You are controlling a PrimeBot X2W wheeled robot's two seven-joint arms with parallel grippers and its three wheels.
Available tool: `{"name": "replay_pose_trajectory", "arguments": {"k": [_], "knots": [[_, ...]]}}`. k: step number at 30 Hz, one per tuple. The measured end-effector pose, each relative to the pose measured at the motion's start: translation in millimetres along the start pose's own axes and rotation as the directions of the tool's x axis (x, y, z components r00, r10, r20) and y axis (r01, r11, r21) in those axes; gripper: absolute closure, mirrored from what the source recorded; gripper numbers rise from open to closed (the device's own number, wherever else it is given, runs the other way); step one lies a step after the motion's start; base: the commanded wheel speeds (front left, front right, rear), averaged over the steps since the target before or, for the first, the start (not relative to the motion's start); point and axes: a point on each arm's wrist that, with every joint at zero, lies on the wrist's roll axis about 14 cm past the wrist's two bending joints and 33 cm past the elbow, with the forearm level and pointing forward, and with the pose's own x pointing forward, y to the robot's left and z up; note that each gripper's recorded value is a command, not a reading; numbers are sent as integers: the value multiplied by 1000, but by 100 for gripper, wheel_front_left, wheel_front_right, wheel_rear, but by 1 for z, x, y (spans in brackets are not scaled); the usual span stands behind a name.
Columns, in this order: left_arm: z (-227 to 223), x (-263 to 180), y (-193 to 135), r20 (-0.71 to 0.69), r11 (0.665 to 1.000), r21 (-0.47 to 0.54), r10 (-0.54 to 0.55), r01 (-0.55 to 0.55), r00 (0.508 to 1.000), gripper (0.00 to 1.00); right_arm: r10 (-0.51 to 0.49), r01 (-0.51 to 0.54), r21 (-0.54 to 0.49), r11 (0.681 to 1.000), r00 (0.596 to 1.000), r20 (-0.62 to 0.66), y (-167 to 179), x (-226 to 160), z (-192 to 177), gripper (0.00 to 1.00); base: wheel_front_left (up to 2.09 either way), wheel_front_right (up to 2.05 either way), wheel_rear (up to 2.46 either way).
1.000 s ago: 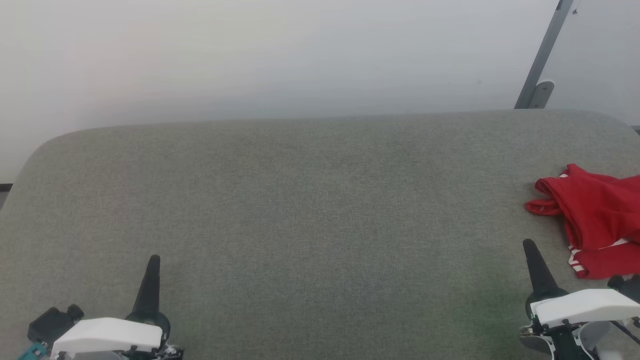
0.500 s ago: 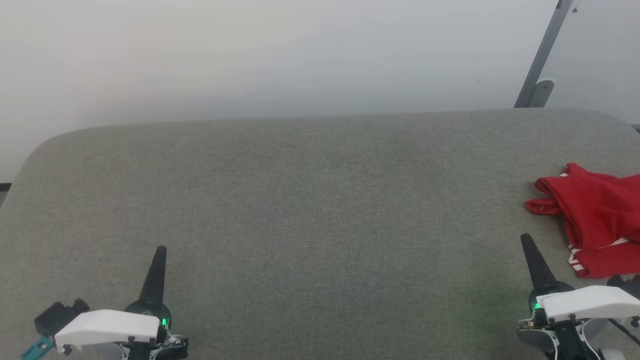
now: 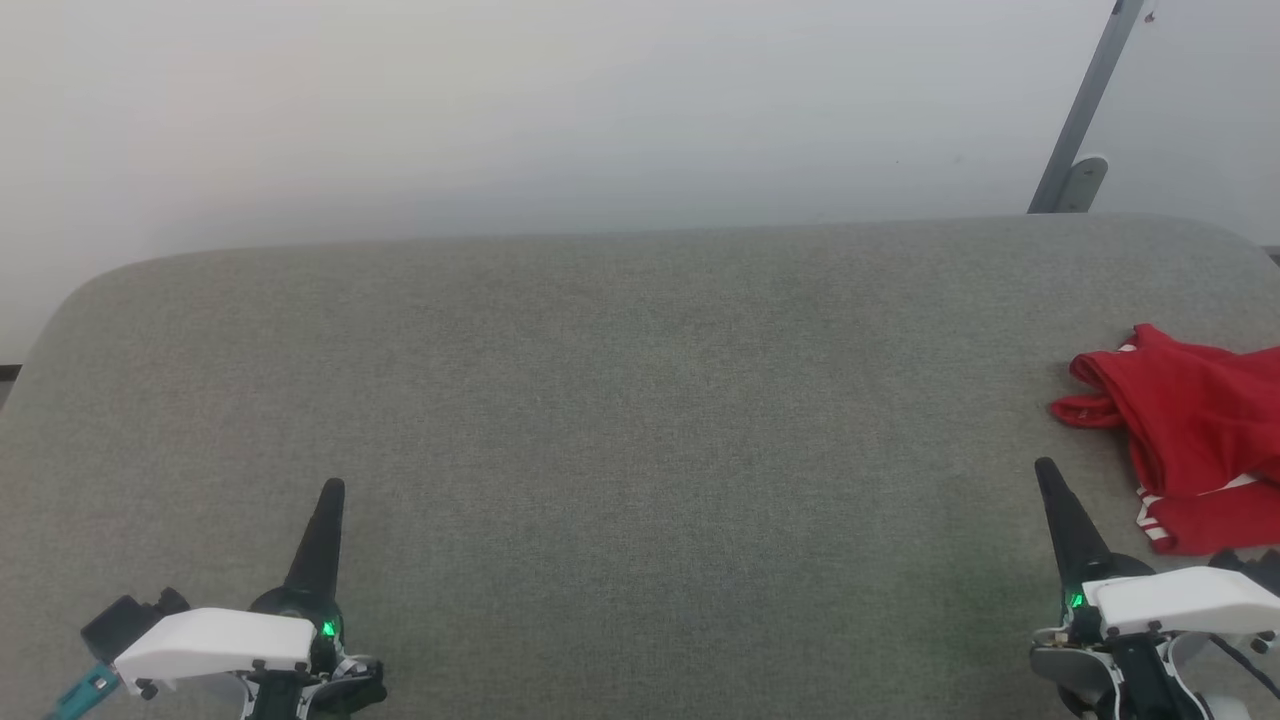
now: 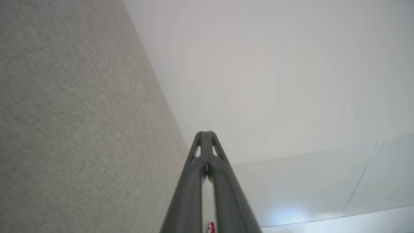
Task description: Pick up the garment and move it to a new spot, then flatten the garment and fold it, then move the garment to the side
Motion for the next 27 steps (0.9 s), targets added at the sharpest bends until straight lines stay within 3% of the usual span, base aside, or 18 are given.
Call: {"name": "replay_pose_trajectory", "arguments": {"k": [27], "knots": [[-10, 8, -9, -36, 982, -190, -31, 24, 999, 100, 41, -38, 212, 976, 999, -10, 11, 4, -3, 100, 0, 0, 0]]}}
